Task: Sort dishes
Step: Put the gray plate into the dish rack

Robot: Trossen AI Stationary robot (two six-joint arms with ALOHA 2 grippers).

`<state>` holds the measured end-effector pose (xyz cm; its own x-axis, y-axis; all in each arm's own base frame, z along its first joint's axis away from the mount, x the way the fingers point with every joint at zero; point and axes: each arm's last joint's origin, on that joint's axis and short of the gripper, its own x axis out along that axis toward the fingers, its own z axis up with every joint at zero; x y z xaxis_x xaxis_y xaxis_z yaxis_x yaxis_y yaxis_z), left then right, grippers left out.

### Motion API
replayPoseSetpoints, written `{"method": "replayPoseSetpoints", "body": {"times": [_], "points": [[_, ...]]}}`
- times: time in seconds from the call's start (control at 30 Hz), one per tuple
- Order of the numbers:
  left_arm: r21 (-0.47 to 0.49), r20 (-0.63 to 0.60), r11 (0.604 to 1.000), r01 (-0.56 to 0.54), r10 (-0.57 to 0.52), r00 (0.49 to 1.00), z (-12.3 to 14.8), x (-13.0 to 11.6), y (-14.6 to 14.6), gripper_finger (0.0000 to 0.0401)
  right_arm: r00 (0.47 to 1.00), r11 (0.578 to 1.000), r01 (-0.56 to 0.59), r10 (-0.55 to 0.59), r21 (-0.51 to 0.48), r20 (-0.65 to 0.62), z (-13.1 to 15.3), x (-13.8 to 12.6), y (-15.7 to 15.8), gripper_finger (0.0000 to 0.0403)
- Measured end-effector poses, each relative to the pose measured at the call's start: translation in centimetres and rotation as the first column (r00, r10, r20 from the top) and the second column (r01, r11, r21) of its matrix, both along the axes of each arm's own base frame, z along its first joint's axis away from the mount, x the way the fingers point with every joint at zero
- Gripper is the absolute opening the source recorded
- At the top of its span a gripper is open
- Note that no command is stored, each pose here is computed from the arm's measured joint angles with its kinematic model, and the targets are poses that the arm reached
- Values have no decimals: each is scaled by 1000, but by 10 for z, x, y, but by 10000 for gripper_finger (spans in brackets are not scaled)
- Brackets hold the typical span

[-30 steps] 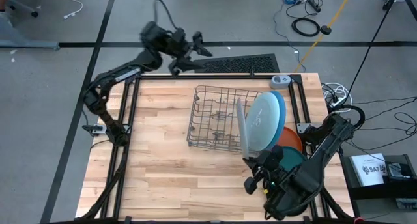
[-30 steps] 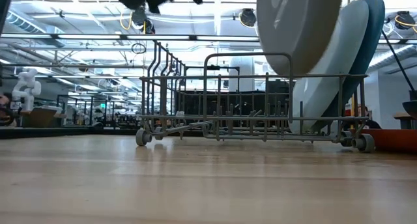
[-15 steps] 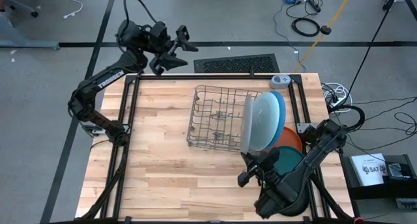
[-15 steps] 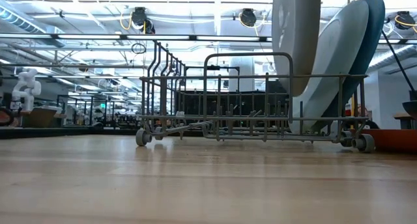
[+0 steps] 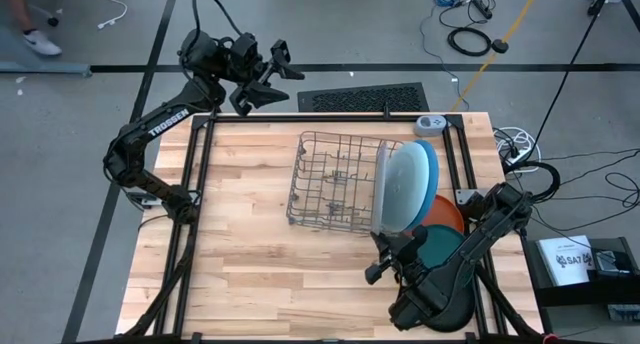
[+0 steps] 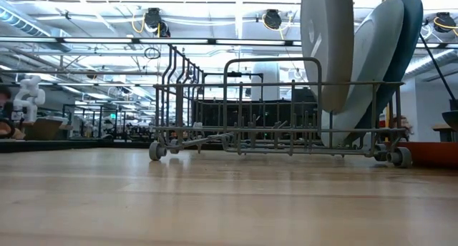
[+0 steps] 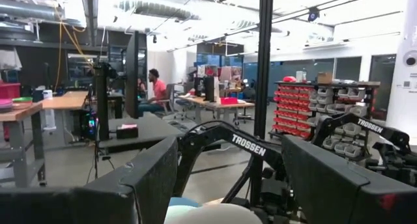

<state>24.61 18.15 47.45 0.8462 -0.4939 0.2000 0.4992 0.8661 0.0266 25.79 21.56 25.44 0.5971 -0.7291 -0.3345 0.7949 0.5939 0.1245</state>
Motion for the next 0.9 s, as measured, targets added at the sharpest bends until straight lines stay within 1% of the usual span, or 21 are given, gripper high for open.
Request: {"method": "replayPoseSetpoints", "body": {"times": [0.13, 0.27, 0.47, 0.9], "points": [[0, -1, 1000, 1, -1, 1000, 0, 0, 0, 271, 1000, 1000, -17, 17, -4, 20, -3, 2, 2, 3], [-5, -9, 1000, 0, 0, 1000, -1, 1, 0, 271, 995, 998, -52, 55, -32, 86, -1, 9, 8, 3], [-10, -40, 1000, -5, 4, 999, -6, 3, 1, 271, 996, 998, -52, 54, -34, 67, -1, 10, 7, 3], [-5, -63, 1000, -5, 5, 998, -11, 6, 1, 271, 999, 999, 16, -15, 35, -44, -5, 22, -12, 3]]}}
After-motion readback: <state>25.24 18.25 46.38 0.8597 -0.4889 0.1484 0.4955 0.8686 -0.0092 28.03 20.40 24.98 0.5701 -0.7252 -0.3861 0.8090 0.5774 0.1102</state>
